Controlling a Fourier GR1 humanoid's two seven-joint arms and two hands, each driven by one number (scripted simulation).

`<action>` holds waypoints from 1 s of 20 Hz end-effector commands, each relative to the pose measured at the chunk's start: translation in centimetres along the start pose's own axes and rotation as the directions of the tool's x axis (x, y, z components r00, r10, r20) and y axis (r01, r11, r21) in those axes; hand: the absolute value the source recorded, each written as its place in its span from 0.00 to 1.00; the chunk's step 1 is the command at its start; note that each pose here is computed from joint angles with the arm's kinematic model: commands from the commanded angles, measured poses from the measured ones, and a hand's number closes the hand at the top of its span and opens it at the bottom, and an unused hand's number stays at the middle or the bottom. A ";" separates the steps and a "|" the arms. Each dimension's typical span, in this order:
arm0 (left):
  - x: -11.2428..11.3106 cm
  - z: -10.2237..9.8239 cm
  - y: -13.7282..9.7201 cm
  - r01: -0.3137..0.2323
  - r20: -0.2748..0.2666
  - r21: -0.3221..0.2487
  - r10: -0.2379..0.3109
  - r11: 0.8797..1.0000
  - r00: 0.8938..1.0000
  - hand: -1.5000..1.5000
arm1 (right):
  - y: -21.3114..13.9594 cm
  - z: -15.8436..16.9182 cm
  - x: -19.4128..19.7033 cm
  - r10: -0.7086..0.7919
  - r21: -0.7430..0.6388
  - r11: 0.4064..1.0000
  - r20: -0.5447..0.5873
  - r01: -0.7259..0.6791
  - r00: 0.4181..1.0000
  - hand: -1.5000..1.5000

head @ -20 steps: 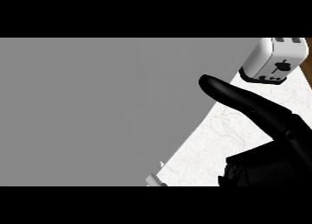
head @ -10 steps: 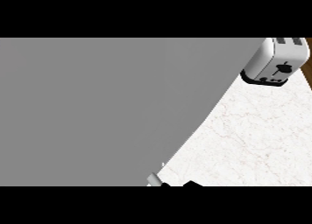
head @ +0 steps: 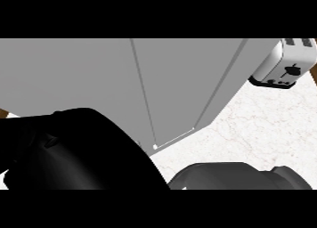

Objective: Pick up the wine, place it into the cabinet and close the cabinet

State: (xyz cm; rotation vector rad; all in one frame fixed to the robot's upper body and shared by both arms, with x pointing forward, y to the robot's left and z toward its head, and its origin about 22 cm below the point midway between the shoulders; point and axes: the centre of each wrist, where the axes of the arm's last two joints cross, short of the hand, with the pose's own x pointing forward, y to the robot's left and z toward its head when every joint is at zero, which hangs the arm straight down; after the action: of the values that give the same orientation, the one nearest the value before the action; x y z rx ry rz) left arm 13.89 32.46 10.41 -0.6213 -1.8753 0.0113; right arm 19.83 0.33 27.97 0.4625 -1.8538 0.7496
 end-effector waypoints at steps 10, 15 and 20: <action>3.7 -0.1 3.6 0.014 0.006 -0.022 -0.013 1.000 1.000 1.00 | -5.0 -11.2 -4.5 0.014 -0.211 0.977 -0.107 -0.036 0.994 1.00; 3.5 0.2 4.4 0.005 0.032 -0.020 -0.005 1.000 0.999 1.00 | -8.3 -12.6 -9.5 0.038 -0.283 0.955 -0.163 -0.084 0.986 1.00; 4.5 -1.1 3.9 0.032 0.038 -0.005 -0.031 0.999 0.999 1.00 | -11.2 -12.0 -11.1 0.050 -0.324 0.939 -0.191 -0.111 0.980 1.00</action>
State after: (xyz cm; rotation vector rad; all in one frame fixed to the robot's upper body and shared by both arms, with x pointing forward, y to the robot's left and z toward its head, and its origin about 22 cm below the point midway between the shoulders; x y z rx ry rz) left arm 14.86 37.43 12.99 -0.6181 -1.9088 -0.0077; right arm 34.42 3.96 25.96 0.2429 -1.8714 0.6177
